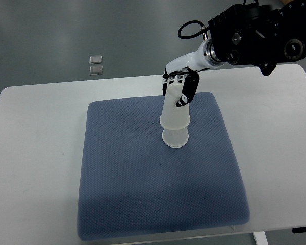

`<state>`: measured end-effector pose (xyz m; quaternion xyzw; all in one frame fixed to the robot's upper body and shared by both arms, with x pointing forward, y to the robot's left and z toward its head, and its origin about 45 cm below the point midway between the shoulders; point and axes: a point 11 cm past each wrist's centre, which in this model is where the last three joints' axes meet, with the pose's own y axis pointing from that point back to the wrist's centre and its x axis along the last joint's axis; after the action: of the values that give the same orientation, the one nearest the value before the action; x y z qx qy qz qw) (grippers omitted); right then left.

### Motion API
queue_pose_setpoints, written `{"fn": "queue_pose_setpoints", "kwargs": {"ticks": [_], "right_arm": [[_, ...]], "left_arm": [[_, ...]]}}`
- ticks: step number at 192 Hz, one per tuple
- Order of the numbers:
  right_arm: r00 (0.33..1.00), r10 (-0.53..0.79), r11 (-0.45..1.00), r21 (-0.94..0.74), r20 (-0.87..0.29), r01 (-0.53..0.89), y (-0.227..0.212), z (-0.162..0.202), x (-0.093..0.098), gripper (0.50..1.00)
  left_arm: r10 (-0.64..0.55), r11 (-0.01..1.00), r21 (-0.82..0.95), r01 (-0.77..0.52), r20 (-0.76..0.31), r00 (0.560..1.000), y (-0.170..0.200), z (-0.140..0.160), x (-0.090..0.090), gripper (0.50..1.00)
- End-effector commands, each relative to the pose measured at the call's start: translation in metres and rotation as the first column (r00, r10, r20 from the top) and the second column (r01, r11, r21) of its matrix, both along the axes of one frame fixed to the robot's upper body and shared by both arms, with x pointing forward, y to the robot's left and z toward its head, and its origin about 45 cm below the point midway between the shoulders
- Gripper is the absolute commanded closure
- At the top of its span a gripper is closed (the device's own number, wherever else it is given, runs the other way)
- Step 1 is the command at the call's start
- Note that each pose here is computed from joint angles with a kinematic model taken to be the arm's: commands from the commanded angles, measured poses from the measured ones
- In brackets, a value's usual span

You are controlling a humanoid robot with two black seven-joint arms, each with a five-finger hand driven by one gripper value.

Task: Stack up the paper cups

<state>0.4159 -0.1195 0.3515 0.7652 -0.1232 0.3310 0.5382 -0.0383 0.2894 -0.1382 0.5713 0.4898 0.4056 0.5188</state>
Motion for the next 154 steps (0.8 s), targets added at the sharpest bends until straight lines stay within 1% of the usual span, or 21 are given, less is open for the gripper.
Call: {"fn": "queue_pose_setpoints", "kwargs": {"ticks": [1,31,40,57,62,113,138,147,154], "right_arm": [[1.0,-0.005,1.0,0.005,0.001,0.005,-0.001,-0.004,0.0,0.75],[1.0,-0.012,1.0,0.01,0.003,0.012,-0.002,-0.008,0.001,0.742],[1.0,-0.012,1.0,0.011,0.003,0.012,-0.003,-0.01,0.001,0.728],[1.0,-0.009,1.0,0.012,0.001,0.009,0.0,-0.014,0.0,0.681],[1.0,-0.008,1.0,0.012,0.001,0.008,0.0,-0.015,-0.001,0.675],[1.0,-0.009,1.0,0.015,-0.001,0.009,0.0,-0.018,-0.001,0.66],[0.999,-0.031,0.998,0.05,0.026,0.03,-0.002,-0.007,0.006,0.658],[0.997,-0.063,0.995,0.083,0.039,0.06,-0.007,-0.002,0.012,0.658],[0.992,-0.113,0.984,0.144,0.057,0.104,-0.012,0.008,0.02,0.658]], "left_arm": [[0.0,1.0,0.0,0.0,0.001,1.0,0.0,0.0,0.0,0.5],[0.0,1.0,0.0,0.0,-0.001,1.0,0.0,0.0,0.0,0.5],[-0.001,1.0,0.0,0.001,-0.001,1.0,0.0,0.0,0.0,0.5],[0.0,1.0,0.0,0.0,0.001,1.0,0.0,0.0,0.0,0.5],[0.0,1.0,0.0,0.0,0.001,1.0,0.0,0.0,0.0,0.5],[0.0,1.0,0.0,0.0,-0.001,1.0,0.0,0.0,0.0,0.5],[0.0,1.0,0.0,0.0,-0.001,1.0,0.0,0.0,0.0,0.5],[0.0,1.0,0.0,0.0,-0.001,1.0,0.0,0.0,0.0,0.5],[0.0,1.0,0.0,0.0,-0.001,1.0,0.0,0.0,0.0,0.5]]}}
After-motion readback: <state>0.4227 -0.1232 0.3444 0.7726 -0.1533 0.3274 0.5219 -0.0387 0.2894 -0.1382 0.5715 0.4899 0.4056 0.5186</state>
